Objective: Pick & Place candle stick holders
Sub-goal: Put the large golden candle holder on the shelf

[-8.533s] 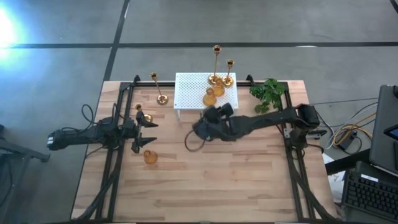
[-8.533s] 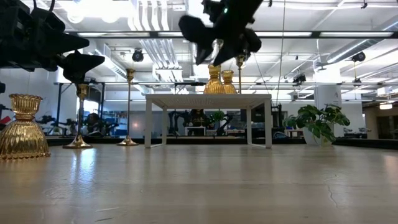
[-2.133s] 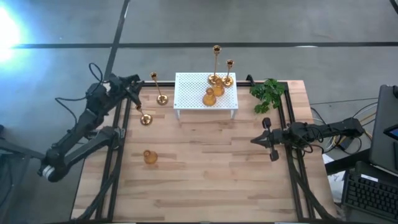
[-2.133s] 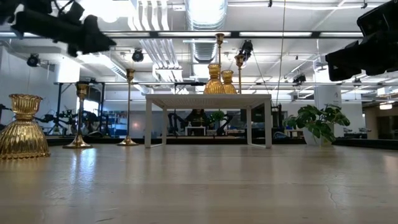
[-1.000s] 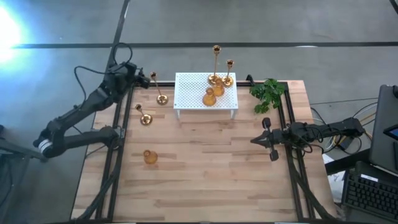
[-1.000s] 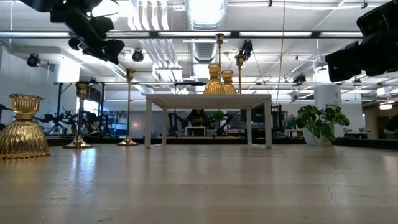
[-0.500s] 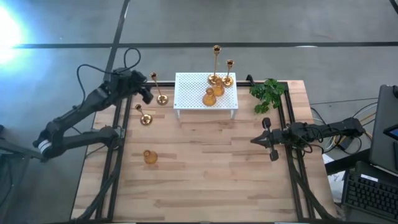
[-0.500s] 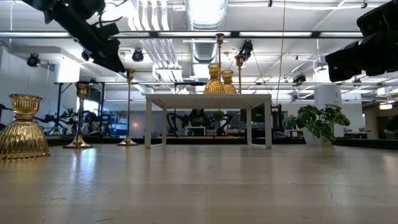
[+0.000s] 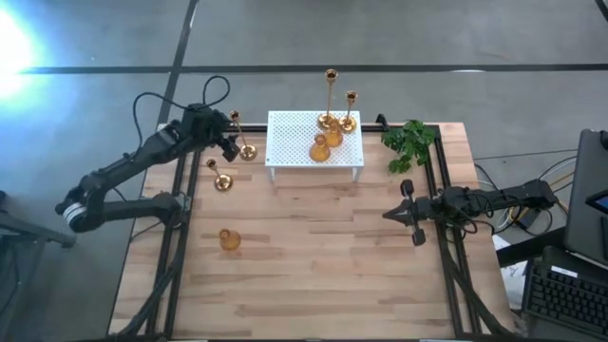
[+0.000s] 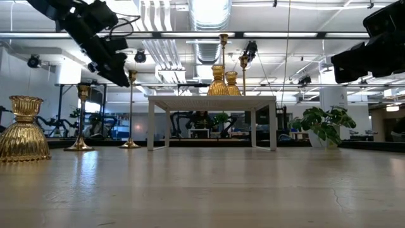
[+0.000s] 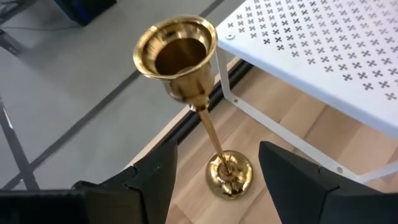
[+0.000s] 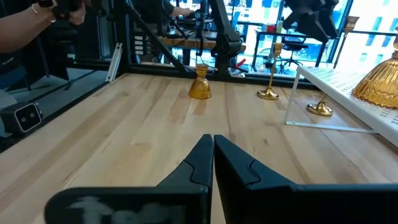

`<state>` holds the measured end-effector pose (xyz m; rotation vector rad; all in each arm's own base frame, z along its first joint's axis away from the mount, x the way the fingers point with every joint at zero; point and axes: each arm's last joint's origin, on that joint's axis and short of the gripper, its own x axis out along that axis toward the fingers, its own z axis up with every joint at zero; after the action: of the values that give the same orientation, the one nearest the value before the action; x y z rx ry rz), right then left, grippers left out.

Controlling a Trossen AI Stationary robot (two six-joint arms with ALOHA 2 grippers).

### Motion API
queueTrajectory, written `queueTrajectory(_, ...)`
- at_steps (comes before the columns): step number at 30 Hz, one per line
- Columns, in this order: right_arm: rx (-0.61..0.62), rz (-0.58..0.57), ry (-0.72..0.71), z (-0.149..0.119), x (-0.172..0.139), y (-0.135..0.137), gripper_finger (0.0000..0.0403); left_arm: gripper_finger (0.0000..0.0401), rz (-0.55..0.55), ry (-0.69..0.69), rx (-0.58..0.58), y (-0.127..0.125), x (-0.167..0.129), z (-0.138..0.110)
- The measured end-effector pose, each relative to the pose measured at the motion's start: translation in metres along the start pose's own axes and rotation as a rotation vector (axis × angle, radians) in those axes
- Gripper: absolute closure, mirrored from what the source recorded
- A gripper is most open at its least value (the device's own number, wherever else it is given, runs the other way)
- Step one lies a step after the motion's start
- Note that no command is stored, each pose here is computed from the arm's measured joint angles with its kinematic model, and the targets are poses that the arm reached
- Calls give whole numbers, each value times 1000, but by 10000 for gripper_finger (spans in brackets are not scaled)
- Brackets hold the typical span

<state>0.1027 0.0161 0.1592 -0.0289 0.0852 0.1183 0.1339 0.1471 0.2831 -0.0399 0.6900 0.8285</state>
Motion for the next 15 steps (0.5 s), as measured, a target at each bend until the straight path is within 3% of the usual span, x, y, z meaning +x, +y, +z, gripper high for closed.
queueTrajectory(15,0,0,0,0,0,0,394,169,58,35,-50,-1,35,3)
